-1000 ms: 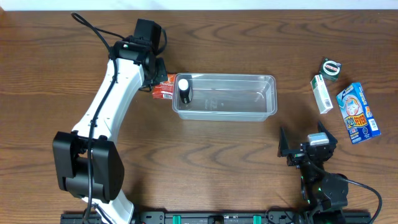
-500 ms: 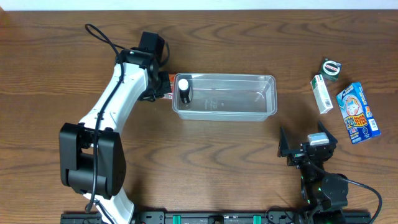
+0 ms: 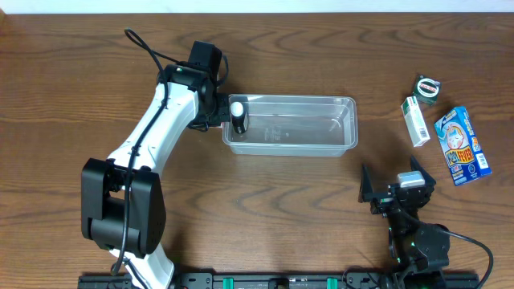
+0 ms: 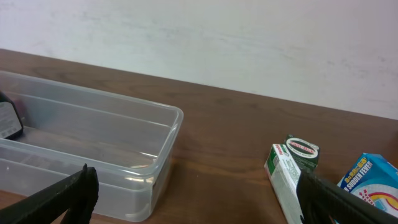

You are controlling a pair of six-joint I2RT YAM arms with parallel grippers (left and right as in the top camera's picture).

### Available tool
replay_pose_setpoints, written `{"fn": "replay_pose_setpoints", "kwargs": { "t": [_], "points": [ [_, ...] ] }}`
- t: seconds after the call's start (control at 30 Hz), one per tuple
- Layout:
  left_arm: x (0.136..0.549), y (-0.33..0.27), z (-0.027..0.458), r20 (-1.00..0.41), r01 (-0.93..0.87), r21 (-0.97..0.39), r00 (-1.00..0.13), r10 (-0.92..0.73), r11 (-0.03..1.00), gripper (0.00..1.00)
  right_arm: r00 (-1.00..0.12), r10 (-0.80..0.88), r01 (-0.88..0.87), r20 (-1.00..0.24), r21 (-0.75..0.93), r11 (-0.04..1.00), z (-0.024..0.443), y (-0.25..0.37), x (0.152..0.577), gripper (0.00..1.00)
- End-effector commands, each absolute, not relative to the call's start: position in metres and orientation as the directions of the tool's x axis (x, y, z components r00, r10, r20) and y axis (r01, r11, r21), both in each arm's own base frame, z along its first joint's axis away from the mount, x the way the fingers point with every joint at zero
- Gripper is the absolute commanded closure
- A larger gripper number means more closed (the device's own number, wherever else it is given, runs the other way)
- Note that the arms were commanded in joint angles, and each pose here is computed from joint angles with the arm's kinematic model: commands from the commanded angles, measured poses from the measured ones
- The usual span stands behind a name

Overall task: Pack container
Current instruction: 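Lower the bottle into the container and open the left gripper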

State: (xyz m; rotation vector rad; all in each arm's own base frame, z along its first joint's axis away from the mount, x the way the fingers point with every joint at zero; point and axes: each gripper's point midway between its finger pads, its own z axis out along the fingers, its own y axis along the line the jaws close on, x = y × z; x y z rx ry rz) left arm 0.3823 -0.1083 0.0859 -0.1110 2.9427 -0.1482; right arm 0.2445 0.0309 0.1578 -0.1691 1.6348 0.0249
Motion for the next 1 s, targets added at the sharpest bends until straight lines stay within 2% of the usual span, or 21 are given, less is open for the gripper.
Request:
{"fn": "replay_pose_setpoints", "kwargs": {
  "t": [0.0,0.17,0.77,0.97],
  "points": [
    [0.379,-0.115,0.082,-0.167,-0.042,-0.132,-0.984,-0.064,0.990,0.94,-0.061,-0.107,-0.120,-0.992,-0.100,0.988,0.157,0.029,0.245,0.01],
    [0.378,-0.126,0.084,-0.153,-0.030,-0.196,-0.986,-0.060,0.980,0.94,-0.061,-0.107,-0.120,-0.992,-0.100,0.988,0.157,0.029,0.245,0.01],
    [0.381,-0.128,0.084,-0.165,-0.026,-0.205,-0.984,-0.061,0.978,0.94,-0.061,-0.107,-0.120,-0.992,-0.100,0.988,0.157,0.029,0.245,0.01],
    [0.381,-0.144,0.088,-0.172,0.045,-0.283,-0.985,-0.004,0.958,0.94,-0.061,-0.107,-0.120,-0.992,-0.100,0.988,0.157,0.029,0.245,0.01]
  ]
}}
